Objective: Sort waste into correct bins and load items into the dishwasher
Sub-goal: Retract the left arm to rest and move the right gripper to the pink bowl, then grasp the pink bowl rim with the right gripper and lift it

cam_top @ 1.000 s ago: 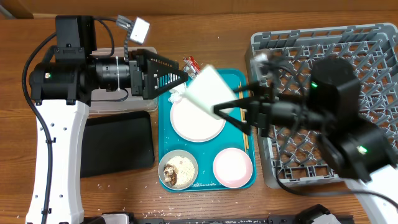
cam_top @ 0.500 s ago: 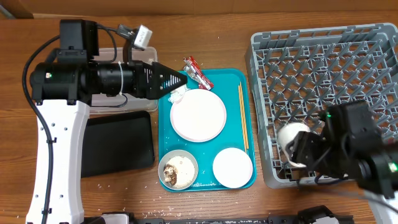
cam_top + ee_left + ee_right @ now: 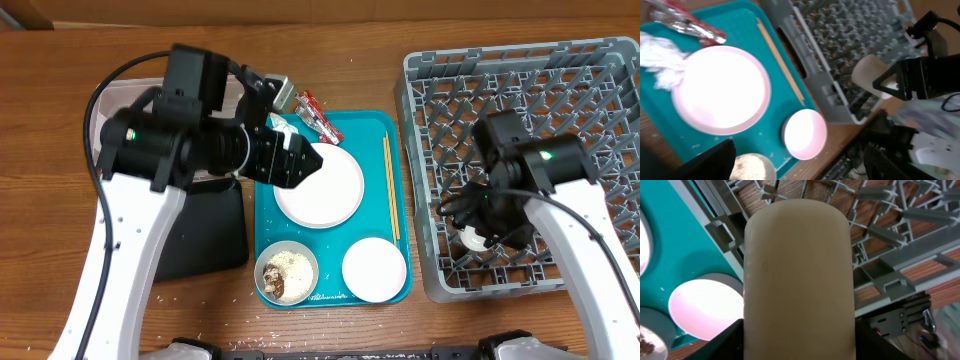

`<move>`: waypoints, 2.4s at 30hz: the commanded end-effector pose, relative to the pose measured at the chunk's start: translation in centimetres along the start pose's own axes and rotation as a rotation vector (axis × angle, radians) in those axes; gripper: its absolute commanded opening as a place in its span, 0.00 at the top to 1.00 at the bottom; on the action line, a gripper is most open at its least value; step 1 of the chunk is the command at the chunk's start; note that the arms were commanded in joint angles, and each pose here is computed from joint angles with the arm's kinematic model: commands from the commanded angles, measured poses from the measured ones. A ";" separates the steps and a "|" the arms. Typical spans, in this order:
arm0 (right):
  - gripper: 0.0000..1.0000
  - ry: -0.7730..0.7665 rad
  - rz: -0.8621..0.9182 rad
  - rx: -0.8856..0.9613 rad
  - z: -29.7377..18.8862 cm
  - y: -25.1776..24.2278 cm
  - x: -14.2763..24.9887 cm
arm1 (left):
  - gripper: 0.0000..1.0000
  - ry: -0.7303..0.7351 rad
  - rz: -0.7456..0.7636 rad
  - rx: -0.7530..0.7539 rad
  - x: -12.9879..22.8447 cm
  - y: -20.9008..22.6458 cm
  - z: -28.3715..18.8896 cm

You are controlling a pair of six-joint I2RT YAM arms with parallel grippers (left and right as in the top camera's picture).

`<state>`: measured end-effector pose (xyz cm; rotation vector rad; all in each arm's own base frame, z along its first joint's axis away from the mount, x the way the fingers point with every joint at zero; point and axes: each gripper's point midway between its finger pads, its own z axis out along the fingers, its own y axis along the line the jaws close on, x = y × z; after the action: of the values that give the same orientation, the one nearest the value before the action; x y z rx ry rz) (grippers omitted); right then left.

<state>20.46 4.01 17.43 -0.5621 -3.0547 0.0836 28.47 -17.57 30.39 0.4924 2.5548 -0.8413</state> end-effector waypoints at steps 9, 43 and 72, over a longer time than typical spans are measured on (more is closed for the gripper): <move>0.00 0.093 -0.077 -0.003 0.9 0.4 0.8 | 0.14 -0.098 0.047 -0.203 3.1 -1.2 -5.4; 0.31 -0.060 -0.678 -0.019 12.2 12.4 4.7 | 0.00 -0.475 -0.327 -0.715 4.8 3.4 -13.7; 0.96 -0.870 0.050 0.103 -8.8 5.9 -6.3 | 0.00 -0.444 -0.325 -0.733 5.2 3.6 -13.4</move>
<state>26.74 12.41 19.95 -0.1966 -3.6291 0.3571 21.90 -5.58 35.93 -0.2787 2.3280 -0.0488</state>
